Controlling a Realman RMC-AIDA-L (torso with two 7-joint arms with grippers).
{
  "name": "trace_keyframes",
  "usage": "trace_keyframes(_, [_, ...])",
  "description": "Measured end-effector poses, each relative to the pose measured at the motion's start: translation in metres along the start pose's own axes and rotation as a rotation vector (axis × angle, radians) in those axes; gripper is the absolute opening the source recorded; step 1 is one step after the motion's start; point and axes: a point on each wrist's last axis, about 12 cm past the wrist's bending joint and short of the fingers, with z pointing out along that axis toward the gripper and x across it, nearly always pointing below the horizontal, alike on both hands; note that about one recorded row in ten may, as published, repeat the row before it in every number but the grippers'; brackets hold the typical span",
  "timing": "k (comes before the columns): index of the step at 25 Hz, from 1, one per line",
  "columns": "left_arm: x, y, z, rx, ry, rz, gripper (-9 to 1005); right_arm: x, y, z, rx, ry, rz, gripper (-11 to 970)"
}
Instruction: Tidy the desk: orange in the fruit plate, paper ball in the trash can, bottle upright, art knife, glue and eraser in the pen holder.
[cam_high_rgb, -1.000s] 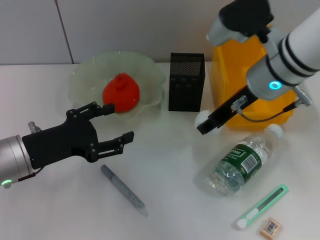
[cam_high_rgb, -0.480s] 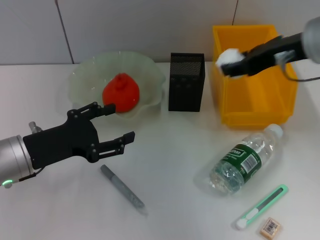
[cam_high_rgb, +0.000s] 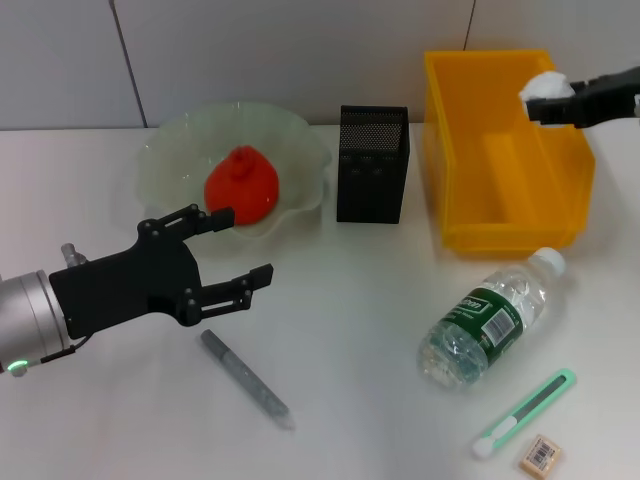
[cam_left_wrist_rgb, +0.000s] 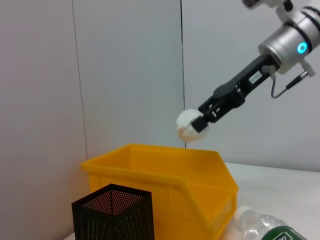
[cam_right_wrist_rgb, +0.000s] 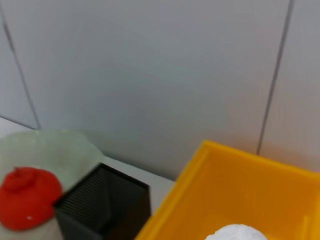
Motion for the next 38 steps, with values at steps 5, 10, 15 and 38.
trace_keyframes(5, [-0.001, 0.000, 0.001, 0.003, -0.001, -0.001, 829, 0.011, -0.007, 0.013, 0.016, 0.010, 0.005, 566])
trace_keyframes(10, [-0.001, 0.000, 0.001, 0.003, -0.002, -0.003, 829, 0.009, -0.005, 0.022, -0.005, 0.028, -0.011, 596])
trace_keyframes(15, [-0.002, 0.000, 0.002, 0.004, -0.003, -0.003, 829, 0.005, -0.004, 0.024, -0.008, 0.032, -0.032, 626])
trace_keyframes(38, [-0.001, 0.001, -0.001, -0.005, -0.003, -0.004, 829, 0.015, -0.001, -0.001, -0.137, -0.244, -0.069, 784])
